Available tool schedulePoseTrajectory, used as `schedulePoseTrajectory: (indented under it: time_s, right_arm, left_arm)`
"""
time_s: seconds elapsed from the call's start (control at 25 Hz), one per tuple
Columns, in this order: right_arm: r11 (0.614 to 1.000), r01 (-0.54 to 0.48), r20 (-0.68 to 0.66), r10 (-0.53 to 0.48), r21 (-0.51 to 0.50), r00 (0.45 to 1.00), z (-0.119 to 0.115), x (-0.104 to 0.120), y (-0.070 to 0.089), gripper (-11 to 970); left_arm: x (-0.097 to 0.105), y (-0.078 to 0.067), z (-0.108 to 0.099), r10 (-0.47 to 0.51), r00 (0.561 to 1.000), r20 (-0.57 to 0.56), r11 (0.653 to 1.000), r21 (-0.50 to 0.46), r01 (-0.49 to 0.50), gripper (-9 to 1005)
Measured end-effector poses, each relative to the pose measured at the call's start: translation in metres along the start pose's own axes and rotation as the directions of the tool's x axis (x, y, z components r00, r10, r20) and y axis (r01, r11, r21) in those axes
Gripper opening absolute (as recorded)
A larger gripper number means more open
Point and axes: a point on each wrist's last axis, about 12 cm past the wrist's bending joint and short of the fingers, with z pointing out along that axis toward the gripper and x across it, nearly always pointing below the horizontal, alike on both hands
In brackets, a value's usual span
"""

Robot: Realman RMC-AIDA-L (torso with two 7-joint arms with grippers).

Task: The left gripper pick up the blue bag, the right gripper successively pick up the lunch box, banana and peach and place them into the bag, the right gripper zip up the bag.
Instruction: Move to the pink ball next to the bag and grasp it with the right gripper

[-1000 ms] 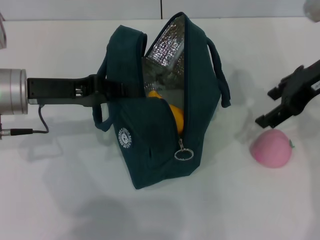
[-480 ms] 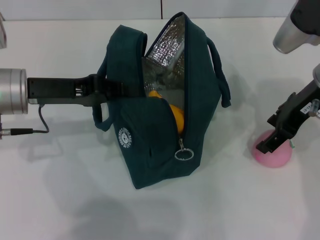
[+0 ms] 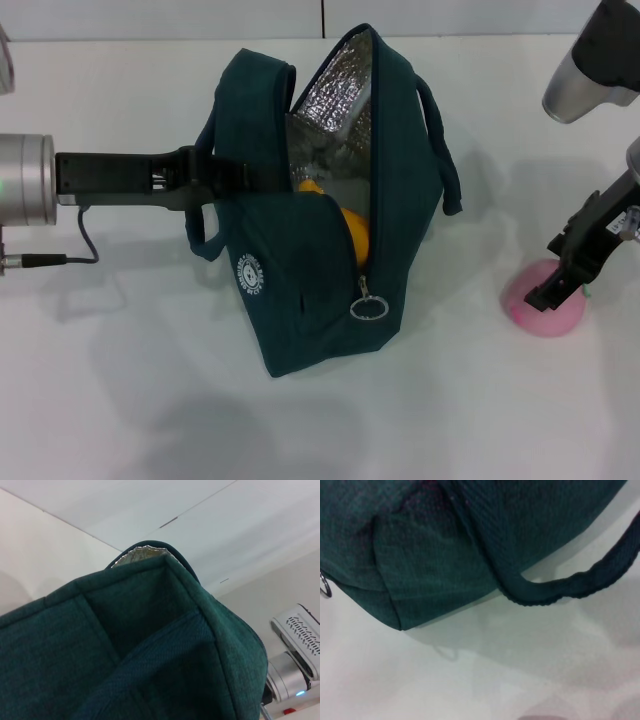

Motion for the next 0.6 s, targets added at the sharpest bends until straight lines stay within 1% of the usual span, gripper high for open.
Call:
schedulePoseTrajectory:
  time_s: [0.28, 0.6]
  right_arm:
    - [1.000, 0.000, -0.010, 0.000, 0.005, 1.000, 0.0011, -0.0002, 0.0004, 853]
    - [0.999, 0.043, -0.044, -0.042, 0.002, 0.998, 0.0024, -0.0030, 0.0051, 544]
  left_arm:
    - [0.0001, -0.0001, 0.0004, 0.000, 1.000, 0.000, 1.000, 0.001, 0.000, 57]
    - [0.0000, 0.0000, 0.0003, -0.001, 1.000, 0.002, 1.000, 0.001, 0.001, 57]
